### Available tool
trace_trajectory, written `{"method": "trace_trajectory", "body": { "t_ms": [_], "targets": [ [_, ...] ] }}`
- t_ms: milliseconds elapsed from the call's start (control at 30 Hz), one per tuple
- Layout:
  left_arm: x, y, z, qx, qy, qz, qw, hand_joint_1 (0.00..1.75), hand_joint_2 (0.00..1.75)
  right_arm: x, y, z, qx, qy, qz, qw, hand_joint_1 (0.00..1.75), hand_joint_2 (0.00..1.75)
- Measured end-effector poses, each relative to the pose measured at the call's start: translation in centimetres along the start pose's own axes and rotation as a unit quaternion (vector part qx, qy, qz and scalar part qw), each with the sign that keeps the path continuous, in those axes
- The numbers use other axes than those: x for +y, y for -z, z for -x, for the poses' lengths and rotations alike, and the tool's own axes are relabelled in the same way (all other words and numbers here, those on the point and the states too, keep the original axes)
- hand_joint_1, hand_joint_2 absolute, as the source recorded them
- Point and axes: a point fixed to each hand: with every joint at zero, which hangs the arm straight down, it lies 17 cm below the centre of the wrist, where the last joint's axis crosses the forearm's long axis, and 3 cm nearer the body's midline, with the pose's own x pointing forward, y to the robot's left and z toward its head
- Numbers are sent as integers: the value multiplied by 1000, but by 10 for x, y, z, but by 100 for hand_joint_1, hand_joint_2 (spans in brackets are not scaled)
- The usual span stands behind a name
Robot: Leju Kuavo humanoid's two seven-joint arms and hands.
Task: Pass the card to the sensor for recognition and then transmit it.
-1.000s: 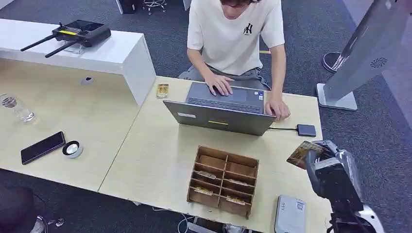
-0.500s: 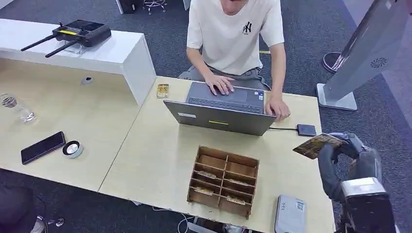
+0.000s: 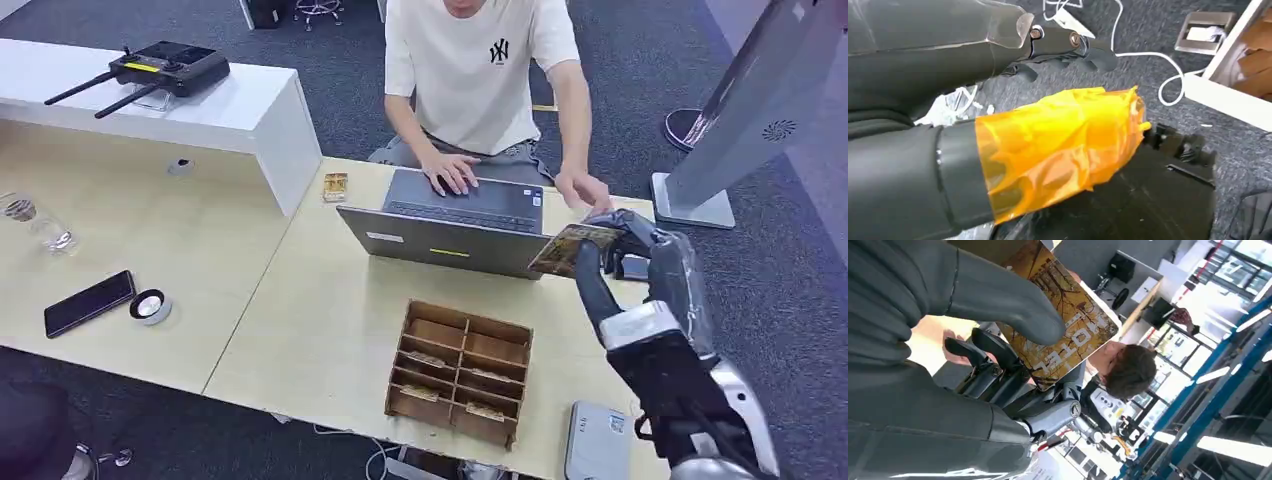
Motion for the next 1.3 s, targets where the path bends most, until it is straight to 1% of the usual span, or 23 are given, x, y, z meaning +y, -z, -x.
{"method": "trace_trajectory", "body": {
  "t_ms": [100,233,500,600,800,1033,1100,1133,1167,1200,1300],
  "targets": [
    [1,2,-2,-3,18,3,1000,0,0,10,26,0,10,-36,-13,999,175,175],
    [3,4,-4,-5,36,4,999,0,0,20,52,-1,17,-79,-24,996,175,175],
    [3,6,-7,-12,66,8,998,0,0,26,86,2,31,-185,-22,982,175,175],
    [1,8,-6,-17,74,7,997,0,0,25,92,9,33,-226,-11,974,175,175],
    [-1,8,-5,-13,94,12,995,0,0,25,97,15,38,-286,5,958,175,175],
    [-2,9,-3,-14,106,12,994,0,0,26,94,18,13,-353,25,935,175,175],
    [-5,8,4,2,119,26,993,0,0,30,89,21,7,-369,25,929,175,175],
    [-7,7,7,9,123,33,992,0,0,32,87,24,5,-374,23,927,155,175],
    [-8,7,9,12,126,36,991,0,0,35,84,28,5,-377,20,926,108,175],
    [-8,7,11,15,129,36,991,0,0,38,82,33,6,-380,17,925,0,175],
    [-5,5,12,21,138,38,990,0,0,46,75,49,20,-390,-8,921,0,175]
  ]
}}
